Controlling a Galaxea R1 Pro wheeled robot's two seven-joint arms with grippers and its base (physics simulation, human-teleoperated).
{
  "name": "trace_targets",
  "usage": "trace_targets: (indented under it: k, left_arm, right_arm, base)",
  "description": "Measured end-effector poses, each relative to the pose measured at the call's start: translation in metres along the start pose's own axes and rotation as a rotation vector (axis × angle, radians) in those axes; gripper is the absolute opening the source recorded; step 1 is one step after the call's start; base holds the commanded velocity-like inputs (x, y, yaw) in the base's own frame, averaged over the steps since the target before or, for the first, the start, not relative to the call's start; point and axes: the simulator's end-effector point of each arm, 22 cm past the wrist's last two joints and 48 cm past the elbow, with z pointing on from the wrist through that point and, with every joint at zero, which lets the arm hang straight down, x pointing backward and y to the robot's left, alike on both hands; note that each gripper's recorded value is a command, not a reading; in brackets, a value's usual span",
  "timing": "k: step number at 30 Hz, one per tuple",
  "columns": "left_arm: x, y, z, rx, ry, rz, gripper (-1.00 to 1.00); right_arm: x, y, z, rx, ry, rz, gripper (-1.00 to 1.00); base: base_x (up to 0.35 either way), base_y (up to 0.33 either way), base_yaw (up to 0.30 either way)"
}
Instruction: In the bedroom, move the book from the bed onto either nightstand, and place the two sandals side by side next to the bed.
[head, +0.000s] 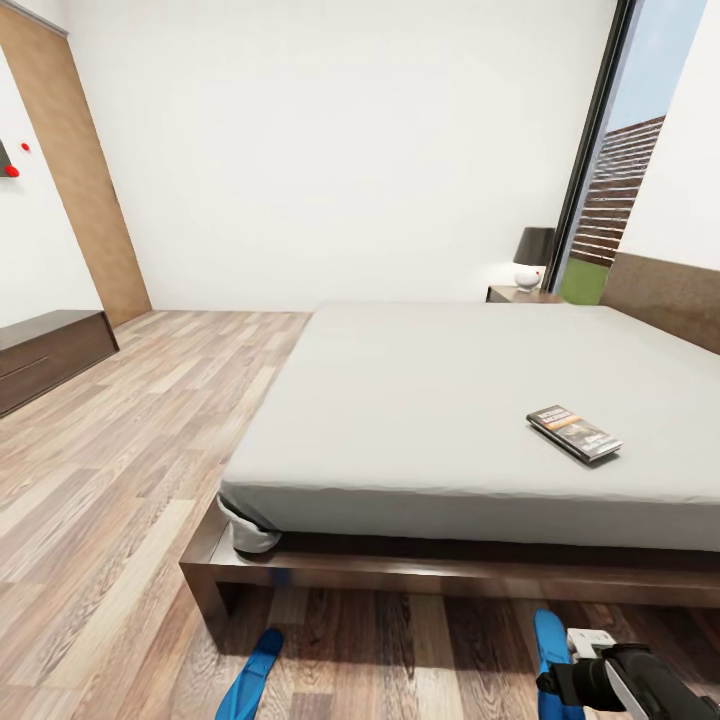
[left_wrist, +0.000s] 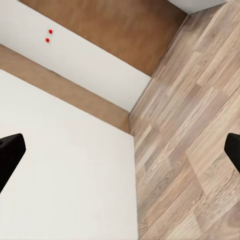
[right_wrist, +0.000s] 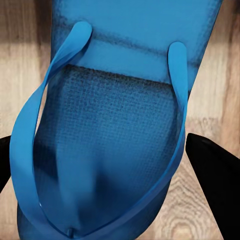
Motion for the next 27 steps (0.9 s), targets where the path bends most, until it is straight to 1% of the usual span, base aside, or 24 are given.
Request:
trace_targets:
  k: [4, 11, 15, 20, 27]
  left_arm:
    - [0.005, 0.001, 0.0, 0.0, -0.006, 0.008, 1.0]
    - [0.007, 0.0, -0.001, 0.002, -0.012, 0.009, 1.0]
    - [0.008, 0.0, -0.002, 0.004, -0.023, 0.0, 1.0]
    - [0.008, -0.001, -0.002, 0.008, -0.032, -0.006, 1.0]
    - [0.008, -0.003, -0.003, 0.014, -0.036, -0.003, 1.0]
  right_arm:
    - [0.001, 0.002, 0.001, -0.002, 0.002, 0.0, -1.0]
    - [0.0, 0.003, 0.001, -0.004, 0.002, -0.002, -1.0]
    - [0.001, 0.007, 0.002, -0.01, 0.003, -0.003, -1.0]
    - [0.004, 0.016, 0.004, -0.022, 0.014, -0.038, -1.0]
    - [0.004, 0.017, 0.004, -0.024, 0.016, -0.046, -1.0]
  base:
    - [0.0, 0.0, 0.0]
    - [0.0, 0.0, 0.0]
    - [0.0, 0.0, 0.0]
    - [0.0, 0.0, 0.0]
    - [0.0, 0.0, 0.0]
